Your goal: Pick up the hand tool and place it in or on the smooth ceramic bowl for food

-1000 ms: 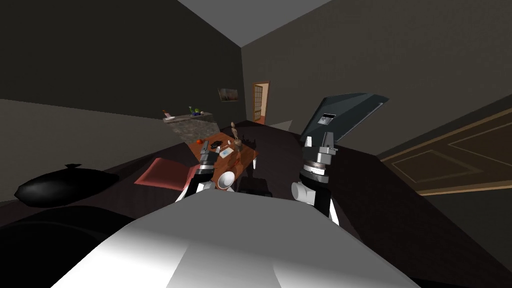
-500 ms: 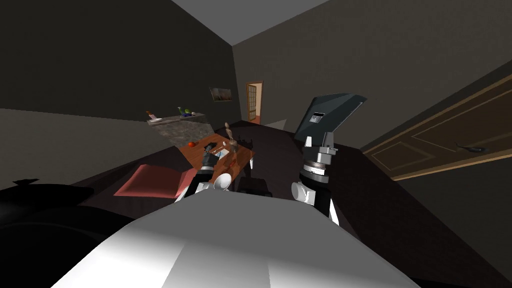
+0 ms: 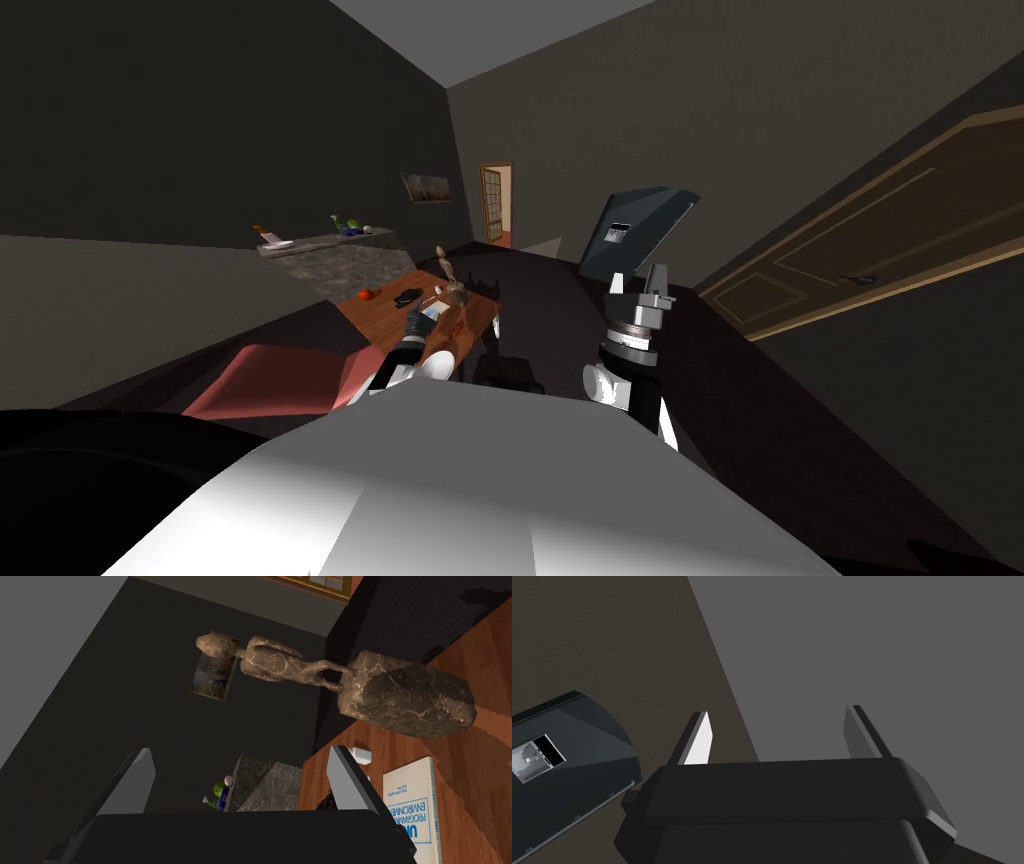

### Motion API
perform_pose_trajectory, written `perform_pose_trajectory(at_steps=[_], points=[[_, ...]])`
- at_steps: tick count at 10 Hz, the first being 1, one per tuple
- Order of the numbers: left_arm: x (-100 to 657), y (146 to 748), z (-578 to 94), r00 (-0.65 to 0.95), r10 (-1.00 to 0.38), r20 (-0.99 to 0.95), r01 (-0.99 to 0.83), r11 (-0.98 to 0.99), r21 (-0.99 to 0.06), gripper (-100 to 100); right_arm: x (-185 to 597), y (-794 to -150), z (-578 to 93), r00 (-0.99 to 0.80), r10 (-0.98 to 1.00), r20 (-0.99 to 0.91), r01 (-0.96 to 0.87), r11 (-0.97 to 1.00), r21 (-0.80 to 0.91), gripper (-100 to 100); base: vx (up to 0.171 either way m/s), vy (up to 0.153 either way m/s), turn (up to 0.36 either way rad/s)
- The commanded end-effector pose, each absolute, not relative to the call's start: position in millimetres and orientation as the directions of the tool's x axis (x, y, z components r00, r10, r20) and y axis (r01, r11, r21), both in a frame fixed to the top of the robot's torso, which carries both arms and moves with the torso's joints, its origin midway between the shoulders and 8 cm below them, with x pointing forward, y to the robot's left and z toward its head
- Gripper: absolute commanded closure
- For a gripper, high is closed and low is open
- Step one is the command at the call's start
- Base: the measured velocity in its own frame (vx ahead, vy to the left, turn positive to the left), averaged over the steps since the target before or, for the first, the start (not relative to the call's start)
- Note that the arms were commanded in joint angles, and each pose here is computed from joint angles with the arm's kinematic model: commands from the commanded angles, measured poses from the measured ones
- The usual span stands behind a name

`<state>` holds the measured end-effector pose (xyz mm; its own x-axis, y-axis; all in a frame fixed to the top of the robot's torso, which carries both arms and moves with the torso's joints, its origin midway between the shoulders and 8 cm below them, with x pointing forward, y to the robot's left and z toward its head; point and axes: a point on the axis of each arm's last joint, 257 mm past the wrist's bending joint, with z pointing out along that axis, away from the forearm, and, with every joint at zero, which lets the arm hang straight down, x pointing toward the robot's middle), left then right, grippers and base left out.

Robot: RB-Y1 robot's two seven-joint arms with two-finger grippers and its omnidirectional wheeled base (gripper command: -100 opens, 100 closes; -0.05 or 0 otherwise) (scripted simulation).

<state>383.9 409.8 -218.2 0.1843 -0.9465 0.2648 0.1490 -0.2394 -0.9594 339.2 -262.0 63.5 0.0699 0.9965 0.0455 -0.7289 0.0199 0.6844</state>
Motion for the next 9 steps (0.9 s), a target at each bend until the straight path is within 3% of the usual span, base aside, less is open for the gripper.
perform_pose_trajectory(at_steps=[1,9], points=[[385,424,-244,0.224,-0.929,0.294,0.094,-0.280,-0.955,-100,339,-262,63,0.070,0.997,0.045,-0.729,0.020,0.684,0,0.009,-0.045,-0.170],[378,484,-327,0.388,-0.840,0.379,-0.060,-0.433,-0.899,-100,339,-262,63,0.070,0.997,0.045,-0.729,0.020,0.684,0,0.009,-0.038,-0.122]])
